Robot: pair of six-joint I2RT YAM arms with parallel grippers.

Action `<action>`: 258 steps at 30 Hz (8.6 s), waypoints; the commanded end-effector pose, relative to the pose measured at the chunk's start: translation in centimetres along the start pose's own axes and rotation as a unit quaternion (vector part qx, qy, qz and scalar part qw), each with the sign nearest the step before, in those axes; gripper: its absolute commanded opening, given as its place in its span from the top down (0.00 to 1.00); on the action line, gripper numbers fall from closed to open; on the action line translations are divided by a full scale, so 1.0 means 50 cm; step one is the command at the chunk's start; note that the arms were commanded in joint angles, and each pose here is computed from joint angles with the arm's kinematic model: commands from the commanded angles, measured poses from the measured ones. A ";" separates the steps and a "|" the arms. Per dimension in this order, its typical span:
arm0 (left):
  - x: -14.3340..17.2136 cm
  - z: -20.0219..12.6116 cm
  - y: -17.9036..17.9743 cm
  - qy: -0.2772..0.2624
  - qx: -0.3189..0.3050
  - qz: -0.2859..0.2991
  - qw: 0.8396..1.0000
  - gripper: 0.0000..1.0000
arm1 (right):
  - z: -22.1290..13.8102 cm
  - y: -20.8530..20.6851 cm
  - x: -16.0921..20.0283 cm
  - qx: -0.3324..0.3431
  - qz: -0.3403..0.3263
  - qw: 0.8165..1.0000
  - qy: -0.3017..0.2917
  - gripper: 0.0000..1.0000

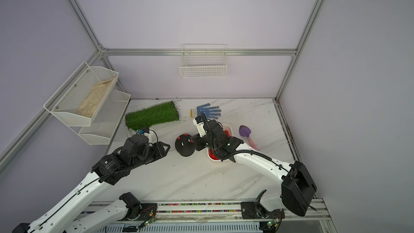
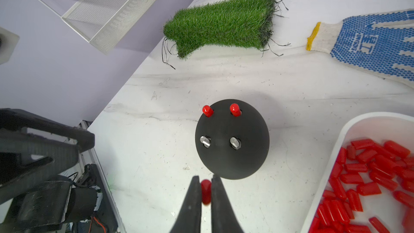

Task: Cover the protruding screws with screw protection sleeves
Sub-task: Attach the screw protection sleeve to the screw, then pick up the screw protection sleeve from the storage box.

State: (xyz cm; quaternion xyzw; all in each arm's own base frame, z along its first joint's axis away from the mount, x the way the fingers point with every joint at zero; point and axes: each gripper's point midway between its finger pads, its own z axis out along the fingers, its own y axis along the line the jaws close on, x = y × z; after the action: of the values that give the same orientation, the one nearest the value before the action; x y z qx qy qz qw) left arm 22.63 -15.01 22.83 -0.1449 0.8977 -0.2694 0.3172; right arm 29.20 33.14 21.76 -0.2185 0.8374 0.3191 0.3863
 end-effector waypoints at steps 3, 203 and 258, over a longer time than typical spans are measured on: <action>-0.014 0.019 -0.005 -0.003 -0.008 -0.008 1.000 0.53 | 0.026 -0.015 -0.018 0.028 -0.019 0.999 -0.031 0.87; -0.001 0.043 0.007 0.005 0.016 -0.030 0.999 0.53 | 0.151 -0.060 0.078 0.086 -0.115 0.990 -0.012 0.89; 0.040 0.111 -0.159 0.069 0.094 0.048 0.992 0.40 | 0.008 -0.347 0.124 0.222 0.172 0.956 0.080 0.79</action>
State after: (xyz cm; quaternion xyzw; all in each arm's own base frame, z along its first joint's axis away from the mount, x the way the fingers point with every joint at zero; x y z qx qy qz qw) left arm 24.18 -23.53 19.02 -0.0660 0.9159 -0.3176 0.2363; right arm 36.68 20.59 12.03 -0.0142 0.9342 0.1602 0.3183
